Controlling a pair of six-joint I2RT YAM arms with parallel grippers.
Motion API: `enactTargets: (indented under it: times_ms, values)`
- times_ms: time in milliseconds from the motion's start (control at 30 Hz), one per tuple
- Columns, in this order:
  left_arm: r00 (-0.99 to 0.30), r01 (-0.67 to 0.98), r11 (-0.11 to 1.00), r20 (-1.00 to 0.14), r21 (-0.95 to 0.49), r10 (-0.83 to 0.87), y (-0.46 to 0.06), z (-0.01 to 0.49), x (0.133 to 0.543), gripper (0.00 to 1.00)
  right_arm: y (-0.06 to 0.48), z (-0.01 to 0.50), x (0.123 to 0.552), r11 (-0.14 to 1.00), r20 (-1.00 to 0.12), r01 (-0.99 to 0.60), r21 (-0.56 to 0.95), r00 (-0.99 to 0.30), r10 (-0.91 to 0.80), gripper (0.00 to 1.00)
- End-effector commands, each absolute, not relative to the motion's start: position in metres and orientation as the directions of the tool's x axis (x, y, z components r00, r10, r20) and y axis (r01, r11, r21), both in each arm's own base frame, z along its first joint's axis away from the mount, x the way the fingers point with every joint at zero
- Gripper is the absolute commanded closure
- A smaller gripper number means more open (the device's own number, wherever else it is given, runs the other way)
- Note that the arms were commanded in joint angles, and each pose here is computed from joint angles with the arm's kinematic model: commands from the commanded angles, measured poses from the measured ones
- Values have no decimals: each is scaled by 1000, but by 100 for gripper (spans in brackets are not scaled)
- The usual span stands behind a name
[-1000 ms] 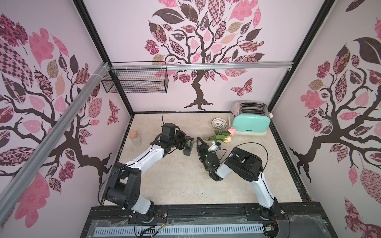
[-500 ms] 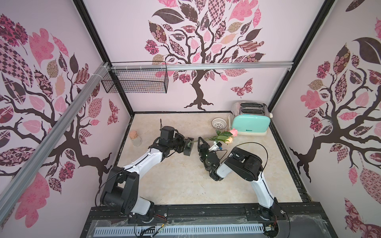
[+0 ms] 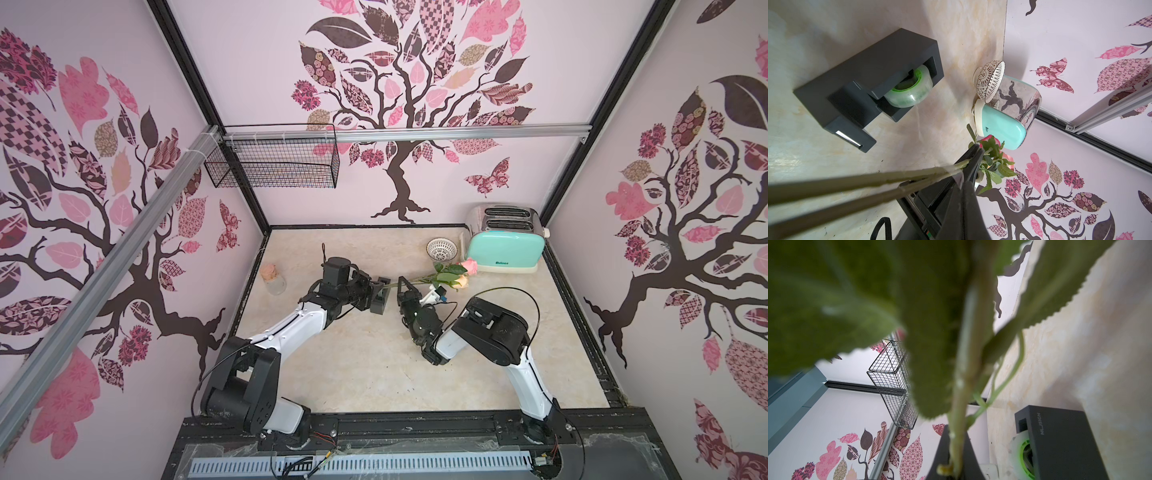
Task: Wrap bouquets with tape
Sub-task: Stick the tape to the bouquet.
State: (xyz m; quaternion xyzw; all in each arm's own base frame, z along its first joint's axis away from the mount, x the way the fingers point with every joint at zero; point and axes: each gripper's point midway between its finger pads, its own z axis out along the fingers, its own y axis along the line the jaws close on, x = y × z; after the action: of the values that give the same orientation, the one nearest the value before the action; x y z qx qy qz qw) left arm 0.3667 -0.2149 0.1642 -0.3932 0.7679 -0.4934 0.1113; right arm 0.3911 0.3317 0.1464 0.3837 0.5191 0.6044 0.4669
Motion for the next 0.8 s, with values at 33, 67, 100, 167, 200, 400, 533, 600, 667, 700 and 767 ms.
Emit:
enactTargets:
  times_ms: [33,67,100,167,200,400,533,600,667,700,767]
  values:
    - [-686,-438,197,184,-877,-704,-219,187,380,100,341,142,388,-27,-29,-186,982,-288,957,100]
    - [-684,-440,196,185,-877,-706,-219,186,380,100,341,143,388,-29,-28,-189,981,-289,957,100]
    - [-681,-440,195,184,-877,-708,-219,186,380,100,341,143,388,-28,-29,-189,982,-290,956,100]
    - [-685,-437,197,183,-878,-705,-219,187,381,100,340,143,387,-24,-32,-189,982,-289,957,100]
    - [-687,-439,199,185,-876,-703,-220,186,380,100,339,143,388,-23,-31,-188,982,-282,959,100]
    - [-674,-470,182,218,-864,-706,-219,173,370,100,337,145,390,-20,-33,-199,980,-258,966,100]
    - [-672,-475,176,226,-862,-705,-220,171,368,100,341,146,392,-23,-32,-205,978,-261,965,100]
    - [-671,-479,175,230,-860,-705,-220,170,367,100,341,146,393,-24,-31,-207,978,-258,966,100]
    - [-667,-486,169,240,-857,-705,-220,168,365,100,341,146,393,-18,-37,-210,978,-252,967,100]
    - [-666,-488,165,243,-857,-705,-220,167,365,100,340,147,394,-19,-36,-212,977,-250,968,100]
    - [-662,-495,158,254,-854,-705,-221,165,362,100,340,147,394,-16,-37,-212,977,-243,969,100]
